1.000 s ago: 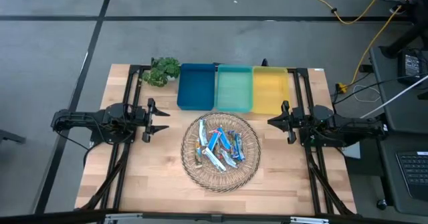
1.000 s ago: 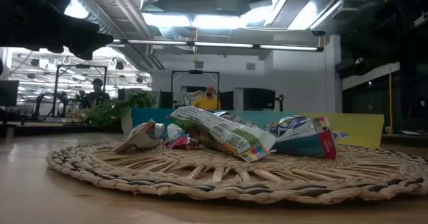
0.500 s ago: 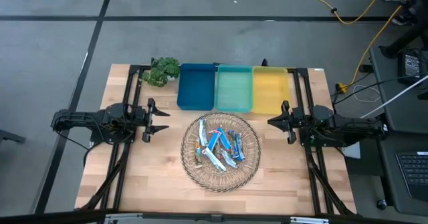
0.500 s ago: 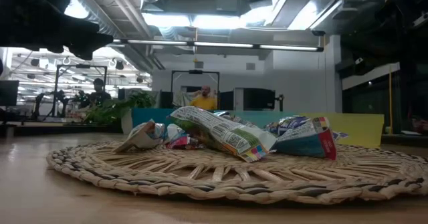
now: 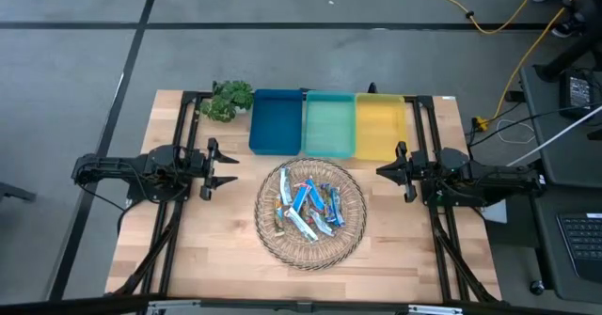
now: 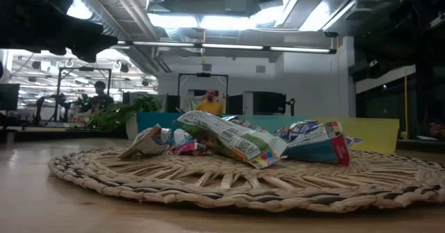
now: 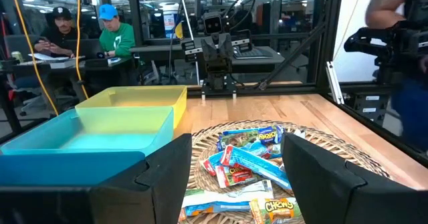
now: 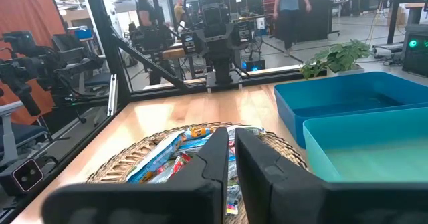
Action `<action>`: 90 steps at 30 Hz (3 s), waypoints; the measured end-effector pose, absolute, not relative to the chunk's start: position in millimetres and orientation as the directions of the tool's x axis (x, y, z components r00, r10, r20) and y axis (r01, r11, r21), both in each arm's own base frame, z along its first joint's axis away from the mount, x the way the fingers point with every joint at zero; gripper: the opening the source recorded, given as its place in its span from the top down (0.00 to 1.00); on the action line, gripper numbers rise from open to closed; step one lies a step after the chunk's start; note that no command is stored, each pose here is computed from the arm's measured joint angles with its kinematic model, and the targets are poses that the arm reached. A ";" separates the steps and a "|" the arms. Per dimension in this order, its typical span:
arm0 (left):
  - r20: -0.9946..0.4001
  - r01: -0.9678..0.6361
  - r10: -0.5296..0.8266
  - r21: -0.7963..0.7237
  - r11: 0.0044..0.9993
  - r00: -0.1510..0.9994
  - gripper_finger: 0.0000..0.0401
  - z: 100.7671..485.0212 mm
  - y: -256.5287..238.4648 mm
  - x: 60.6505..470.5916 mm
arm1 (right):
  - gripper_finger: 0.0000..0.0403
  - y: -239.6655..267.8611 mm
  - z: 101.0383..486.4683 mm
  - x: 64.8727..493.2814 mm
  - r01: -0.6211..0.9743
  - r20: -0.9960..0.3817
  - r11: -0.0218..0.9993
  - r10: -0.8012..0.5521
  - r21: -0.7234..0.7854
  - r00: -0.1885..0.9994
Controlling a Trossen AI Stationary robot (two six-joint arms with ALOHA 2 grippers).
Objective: Pick and place Granola Bars by type
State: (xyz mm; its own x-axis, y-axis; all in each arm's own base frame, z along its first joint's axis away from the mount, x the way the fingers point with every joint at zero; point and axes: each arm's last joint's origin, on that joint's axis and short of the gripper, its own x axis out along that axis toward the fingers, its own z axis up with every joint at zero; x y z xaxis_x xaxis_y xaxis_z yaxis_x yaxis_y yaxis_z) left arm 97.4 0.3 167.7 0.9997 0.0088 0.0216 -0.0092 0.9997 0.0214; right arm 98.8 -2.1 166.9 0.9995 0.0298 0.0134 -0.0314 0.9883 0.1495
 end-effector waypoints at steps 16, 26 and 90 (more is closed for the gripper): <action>0.021 -0.010 0.009 0.021 1.000 1.000 0.44 167.5 0.4 97.5 | 0.92 -2.1 166.9 98.8 -0.031 0.013 0.988 0.030 0.150 0.999; 0.021 -0.009 0.009 0.021 1.000 1.000 0.44 167.6 0.4 97.5 | 0.92 -2.1 167.0 98.8 -0.031 0.014 0.992 0.030 0.124 0.999; 0.130 -0.038 0.128 -0.543 0.839 0.983 0.44 266.4 3.9 134.4 | 0.92 -0.4 312.4 108.3 -0.099 -0.048 0.995 0.100 0.025 0.994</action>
